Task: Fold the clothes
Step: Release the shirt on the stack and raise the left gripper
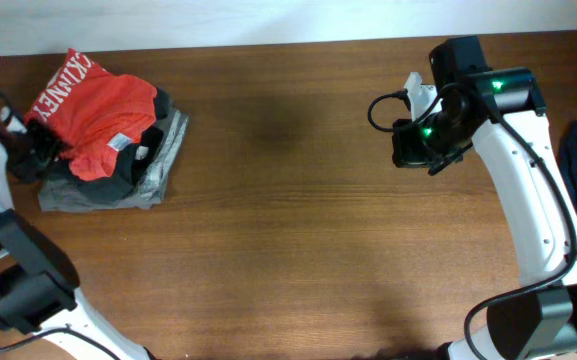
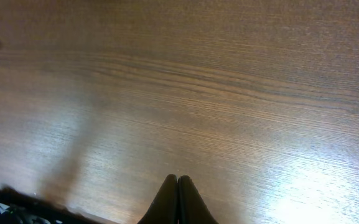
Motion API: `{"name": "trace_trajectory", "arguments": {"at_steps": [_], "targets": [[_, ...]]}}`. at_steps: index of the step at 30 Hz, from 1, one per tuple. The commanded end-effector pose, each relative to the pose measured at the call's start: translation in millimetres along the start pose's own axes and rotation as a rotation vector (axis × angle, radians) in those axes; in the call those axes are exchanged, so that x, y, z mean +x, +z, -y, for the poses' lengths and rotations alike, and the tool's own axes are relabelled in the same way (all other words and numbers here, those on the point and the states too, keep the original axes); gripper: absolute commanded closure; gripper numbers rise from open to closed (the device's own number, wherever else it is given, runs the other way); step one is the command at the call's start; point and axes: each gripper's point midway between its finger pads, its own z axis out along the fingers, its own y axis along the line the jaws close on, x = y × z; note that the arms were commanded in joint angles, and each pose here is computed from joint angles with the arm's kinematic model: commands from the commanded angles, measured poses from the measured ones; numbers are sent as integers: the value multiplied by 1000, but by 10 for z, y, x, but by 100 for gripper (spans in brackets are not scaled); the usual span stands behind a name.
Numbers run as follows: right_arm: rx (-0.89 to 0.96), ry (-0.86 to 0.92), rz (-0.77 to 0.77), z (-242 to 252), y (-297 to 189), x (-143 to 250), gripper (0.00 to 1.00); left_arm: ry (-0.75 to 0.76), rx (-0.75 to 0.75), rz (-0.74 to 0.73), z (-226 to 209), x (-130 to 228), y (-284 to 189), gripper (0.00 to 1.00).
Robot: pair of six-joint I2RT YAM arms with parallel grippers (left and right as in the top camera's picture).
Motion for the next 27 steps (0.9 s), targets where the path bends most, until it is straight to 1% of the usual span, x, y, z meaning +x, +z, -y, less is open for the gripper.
{"name": "trace_trajectory", "arguments": {"at_steps": [1,2,4,5,8,10,12,14,15,18,22,24,25,27], "targets": [[15,-17,19,5,-62,-17,96,27,38,122,-85,-213,-584,59],[15,-17,20,5,-62,-18,96,37,60,142,-68,-232,-701,58],[15,-18,20,3,-61,-19,96,43,87,184,-32,-257,-922,51],[14,-18,20,3,-61,-18,96,50,95,200,-2,-257,-1004,49],[14,-18,20,2,-61,-18,96,120,129,229,147,-199,-1210,50],[14,-18,20,2,-61,-18,96,246,221,225,416,-78,-1327,52],[12,-27,23,-3,-69,-26,96,422,320,235,736,94,-1492,52],[-2,-55,39,-42,-112,-59,96,546,342,264,941,245,-1659,48],[-15,-65,52,-76,-150,-86,96,625,351,285,1058,346,-1768,43],[-70,-114,136,-240,-393,-208,95,888,362,355,1366,704,-2159,34],[-106,-201,313,-473,-959,-353,94,1208,276,429,1548,1275,-2655,27],[-109,-241,408,-584,-1276,-354,90,1299,226,466,1569,1517,-2849,22],[-116,-280,492,-707,-1577,-279,88,1348,214,512,1604,1725,-3037,1],[-122,-309,550,-796,-1798,-152,82,1370,243,549,1638,1920,-3211,1]]}}
